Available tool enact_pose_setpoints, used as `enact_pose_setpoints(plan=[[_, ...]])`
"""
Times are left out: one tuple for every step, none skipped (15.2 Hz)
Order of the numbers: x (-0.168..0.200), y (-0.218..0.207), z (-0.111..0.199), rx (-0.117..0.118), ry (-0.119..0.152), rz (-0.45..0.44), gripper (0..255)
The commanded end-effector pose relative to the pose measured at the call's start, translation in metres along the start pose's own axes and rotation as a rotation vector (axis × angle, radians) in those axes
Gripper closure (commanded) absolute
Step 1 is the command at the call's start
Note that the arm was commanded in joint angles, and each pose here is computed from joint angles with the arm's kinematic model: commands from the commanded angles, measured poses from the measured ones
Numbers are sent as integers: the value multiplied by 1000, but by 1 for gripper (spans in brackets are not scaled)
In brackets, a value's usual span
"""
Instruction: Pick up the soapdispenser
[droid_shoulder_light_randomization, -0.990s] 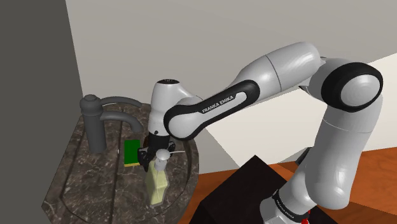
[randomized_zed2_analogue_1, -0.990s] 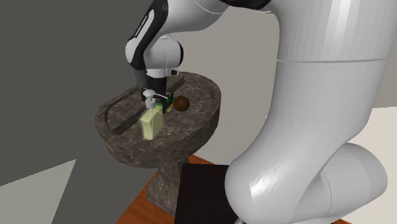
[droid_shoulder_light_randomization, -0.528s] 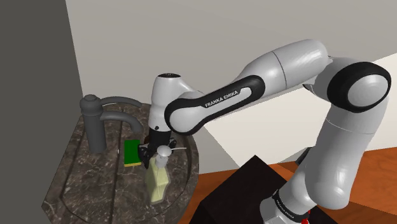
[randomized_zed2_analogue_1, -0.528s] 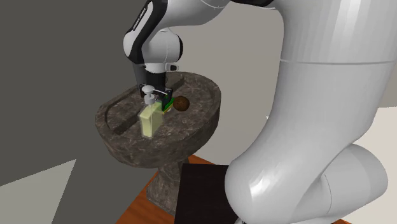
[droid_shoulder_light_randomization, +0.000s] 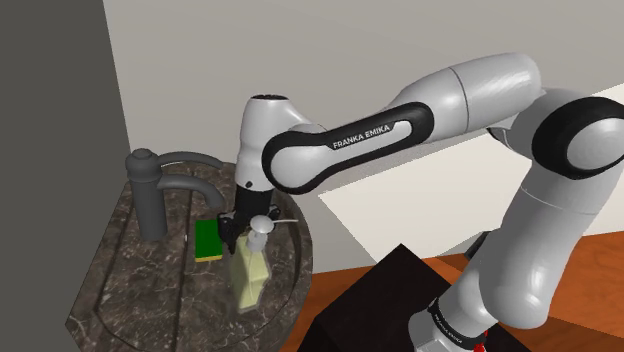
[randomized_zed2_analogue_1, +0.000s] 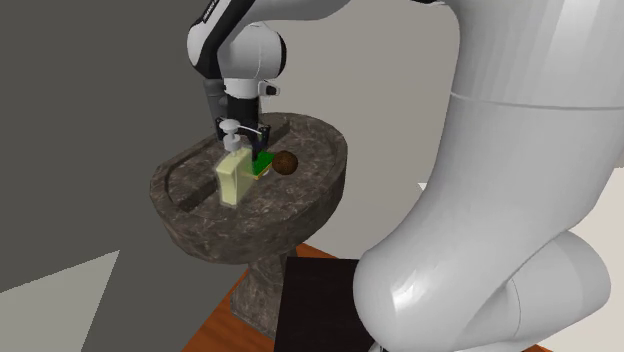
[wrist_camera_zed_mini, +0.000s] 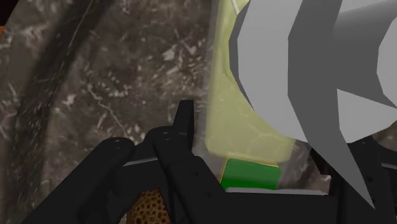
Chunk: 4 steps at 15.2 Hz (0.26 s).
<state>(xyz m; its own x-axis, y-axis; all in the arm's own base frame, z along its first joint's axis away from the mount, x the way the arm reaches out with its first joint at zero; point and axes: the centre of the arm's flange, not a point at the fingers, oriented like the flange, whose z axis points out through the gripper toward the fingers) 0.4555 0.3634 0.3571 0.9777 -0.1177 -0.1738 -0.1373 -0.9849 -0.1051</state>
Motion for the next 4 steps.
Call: enact_pose_setpoints(plan=[[-2, -2, -11, 0, 0, 0, 255], [-3, -3, -16, 0, 0, 0, 255], [-3, -3, -17, 0, 0, 0, 255], [-3, -3, -17, 0, 0, 0, 255]])
